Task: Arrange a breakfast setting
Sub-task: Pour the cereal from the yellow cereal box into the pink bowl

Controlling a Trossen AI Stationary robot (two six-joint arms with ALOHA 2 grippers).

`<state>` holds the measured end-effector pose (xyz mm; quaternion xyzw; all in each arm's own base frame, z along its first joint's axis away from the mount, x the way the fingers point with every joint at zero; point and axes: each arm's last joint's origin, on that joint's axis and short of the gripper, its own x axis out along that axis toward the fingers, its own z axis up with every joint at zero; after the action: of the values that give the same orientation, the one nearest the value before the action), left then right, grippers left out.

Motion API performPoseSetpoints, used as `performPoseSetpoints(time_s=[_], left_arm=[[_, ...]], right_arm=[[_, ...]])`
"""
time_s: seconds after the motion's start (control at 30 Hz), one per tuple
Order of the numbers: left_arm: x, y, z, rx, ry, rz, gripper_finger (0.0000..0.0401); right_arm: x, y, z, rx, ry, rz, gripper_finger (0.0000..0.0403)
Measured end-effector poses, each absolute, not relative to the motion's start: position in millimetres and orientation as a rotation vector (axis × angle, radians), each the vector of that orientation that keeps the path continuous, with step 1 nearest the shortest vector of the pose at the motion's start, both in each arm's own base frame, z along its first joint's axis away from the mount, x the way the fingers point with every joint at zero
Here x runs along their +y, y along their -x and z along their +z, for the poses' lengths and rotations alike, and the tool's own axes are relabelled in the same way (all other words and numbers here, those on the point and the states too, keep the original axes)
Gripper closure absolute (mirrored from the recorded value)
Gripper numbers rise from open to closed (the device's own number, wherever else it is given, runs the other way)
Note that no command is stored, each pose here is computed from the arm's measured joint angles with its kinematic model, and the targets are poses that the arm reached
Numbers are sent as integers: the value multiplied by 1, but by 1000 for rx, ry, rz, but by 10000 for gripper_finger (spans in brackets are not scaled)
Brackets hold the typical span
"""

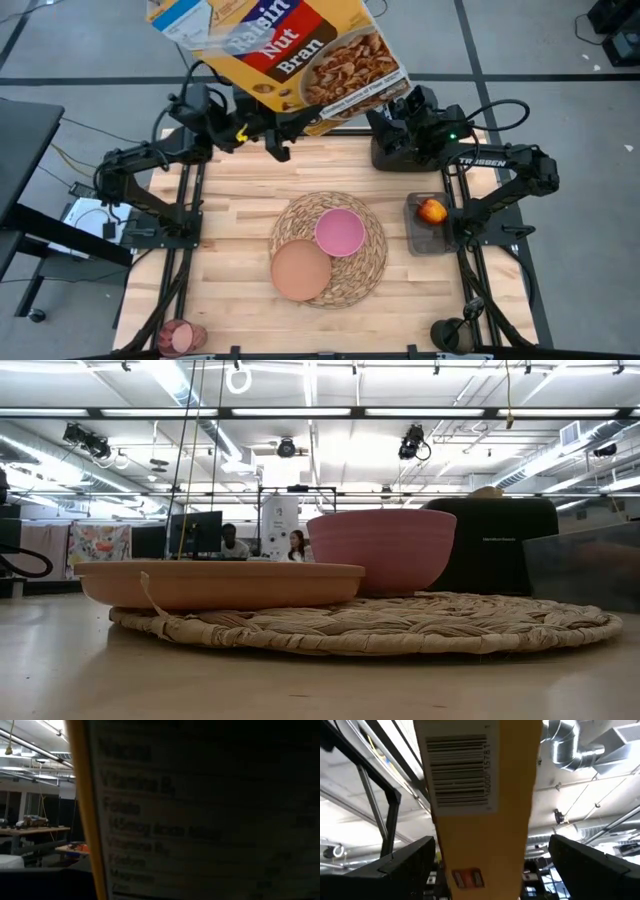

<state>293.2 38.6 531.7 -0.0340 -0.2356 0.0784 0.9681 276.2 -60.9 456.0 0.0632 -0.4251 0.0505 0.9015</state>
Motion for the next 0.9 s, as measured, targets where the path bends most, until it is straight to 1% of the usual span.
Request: performPoseSetpoints(time_s=[0.07,0.17,0.37,0.53,0.7,0.8,0.9], left_arm=[[39,-296,528,-449,68,162,153],[41,-299,528,-461,67,162,153],[42,-298,530,-489,80,161,153],[43,-318,514,-413,109,157,153],[44,-328,508,-416,130,147,153],[45,-335,504,-411,131,153,153],[44,-337,503,-407,132,151,152]], right_arm=[[-60,-276,456,-877,-128,132,13],[-59,-276,456,-864,-127,181,13],[-59,-274,457,-891,-118,172,13],[-61,-272,459,-913,-114,161,13],[-60,-270,462,-931,-107,165,15],[-60,-269,463,-944,-102,164,26],[-61,-269,463,-955,-110,145,50]])
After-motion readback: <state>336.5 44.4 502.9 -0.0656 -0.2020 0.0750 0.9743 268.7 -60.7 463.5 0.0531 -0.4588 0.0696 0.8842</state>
